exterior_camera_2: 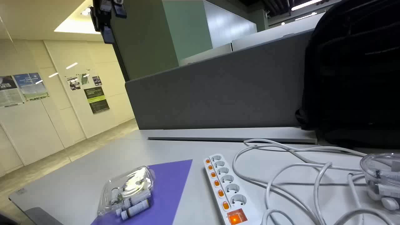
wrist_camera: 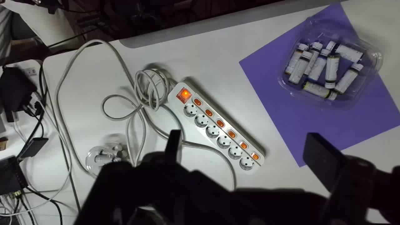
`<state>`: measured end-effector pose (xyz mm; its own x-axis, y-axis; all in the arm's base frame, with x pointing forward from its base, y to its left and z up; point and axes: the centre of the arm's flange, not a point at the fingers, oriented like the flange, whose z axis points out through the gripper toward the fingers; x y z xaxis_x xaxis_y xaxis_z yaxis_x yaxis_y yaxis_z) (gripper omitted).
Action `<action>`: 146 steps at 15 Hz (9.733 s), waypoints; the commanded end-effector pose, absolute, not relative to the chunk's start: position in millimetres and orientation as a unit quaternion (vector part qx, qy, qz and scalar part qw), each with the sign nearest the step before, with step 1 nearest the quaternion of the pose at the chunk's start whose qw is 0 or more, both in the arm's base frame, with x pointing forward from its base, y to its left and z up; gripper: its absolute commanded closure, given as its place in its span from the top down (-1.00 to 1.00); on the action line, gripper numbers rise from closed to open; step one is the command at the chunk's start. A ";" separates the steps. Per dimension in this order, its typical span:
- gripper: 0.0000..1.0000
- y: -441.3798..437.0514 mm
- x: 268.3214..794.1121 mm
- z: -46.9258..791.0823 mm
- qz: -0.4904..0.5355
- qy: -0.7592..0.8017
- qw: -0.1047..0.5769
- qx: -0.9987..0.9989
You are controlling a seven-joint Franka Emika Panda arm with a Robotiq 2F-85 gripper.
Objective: Turn on the last switch to the left
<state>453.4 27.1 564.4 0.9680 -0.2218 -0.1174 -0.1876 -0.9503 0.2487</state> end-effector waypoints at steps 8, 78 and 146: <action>1.00 27.1 453.7 564.7 -0.071 -0.104 0.118 0.985; -1.00 27.7 640.3 215.2 0.034 -0.181 0.080 0.980; -1.00 -39.5 604.8 158.5 0.049 -0.354 -0.036 0.933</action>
